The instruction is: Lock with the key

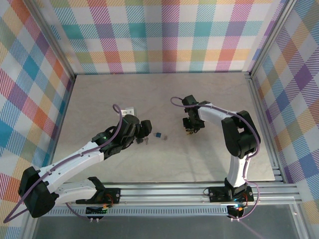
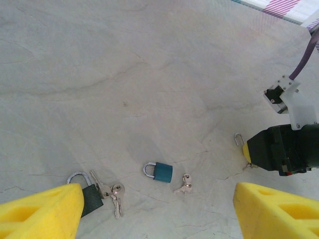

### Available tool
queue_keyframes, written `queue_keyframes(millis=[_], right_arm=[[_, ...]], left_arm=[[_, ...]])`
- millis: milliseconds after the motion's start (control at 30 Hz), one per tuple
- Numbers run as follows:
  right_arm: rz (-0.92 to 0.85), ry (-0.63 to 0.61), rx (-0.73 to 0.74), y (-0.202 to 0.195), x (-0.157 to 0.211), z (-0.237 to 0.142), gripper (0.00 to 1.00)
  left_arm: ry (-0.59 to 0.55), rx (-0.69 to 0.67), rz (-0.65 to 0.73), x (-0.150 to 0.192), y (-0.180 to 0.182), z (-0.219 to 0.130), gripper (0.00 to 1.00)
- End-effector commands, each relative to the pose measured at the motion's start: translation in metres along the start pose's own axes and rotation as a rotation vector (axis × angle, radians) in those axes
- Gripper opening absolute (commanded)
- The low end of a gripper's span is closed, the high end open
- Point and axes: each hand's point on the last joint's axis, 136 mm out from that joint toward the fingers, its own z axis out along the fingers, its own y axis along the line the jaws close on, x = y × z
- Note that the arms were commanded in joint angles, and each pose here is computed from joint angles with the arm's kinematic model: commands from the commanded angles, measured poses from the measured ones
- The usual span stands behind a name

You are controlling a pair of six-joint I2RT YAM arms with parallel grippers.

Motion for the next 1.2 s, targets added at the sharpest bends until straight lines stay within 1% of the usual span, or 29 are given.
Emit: queue_keyframes(millis=[0, 167, 300, 633, 667, 900, 1167], right_arm=[[-0.003, 0.184, -0.05, 0.003, 0.052, 0.007, 0.0], [0.002, 0.149, -0.14, 0.018, 0.048, -0.005, 0.0], [0.004, 0.144, -0.195, 0.027, 0.049, -0.008, 0.0], [0.014, 0.131, -0.246, 0.033, 0.051, -0.014, 0.0], [0.014, 0.132, -0.249, 0.034, 0.052, -0.014, 0.0], [0.018, 0.112, -0.267, 0.036, 0.051, -0.02, 0.0], [0.01, 0.075, -0.33, 0.044, 0.051, -0.027, 0.0]], left_arm=[[-0.014, 0.011, -0.013, -0.005, -0.001, -0.005, 0.79], [-0.005, 0.027, -0.025, -0.003, -0.005, -0.002, 0.79], [0.005, 0.031, -0.031, 0.0, -0.006, 0.001, 0.79], [0.038, 0.032, -0.038, 0.008, -0.007, 0.008, 0.78], [0.016, 0.058, -0.05, 0.002, -0.014, 0.008, 0.78], [0.023, 0.062, -0.054, 0.004, -0.014, 0.01, 0.78], [0.059, 0.084, -0.087, 0.019, -0.017, 0.023, 0.78]])
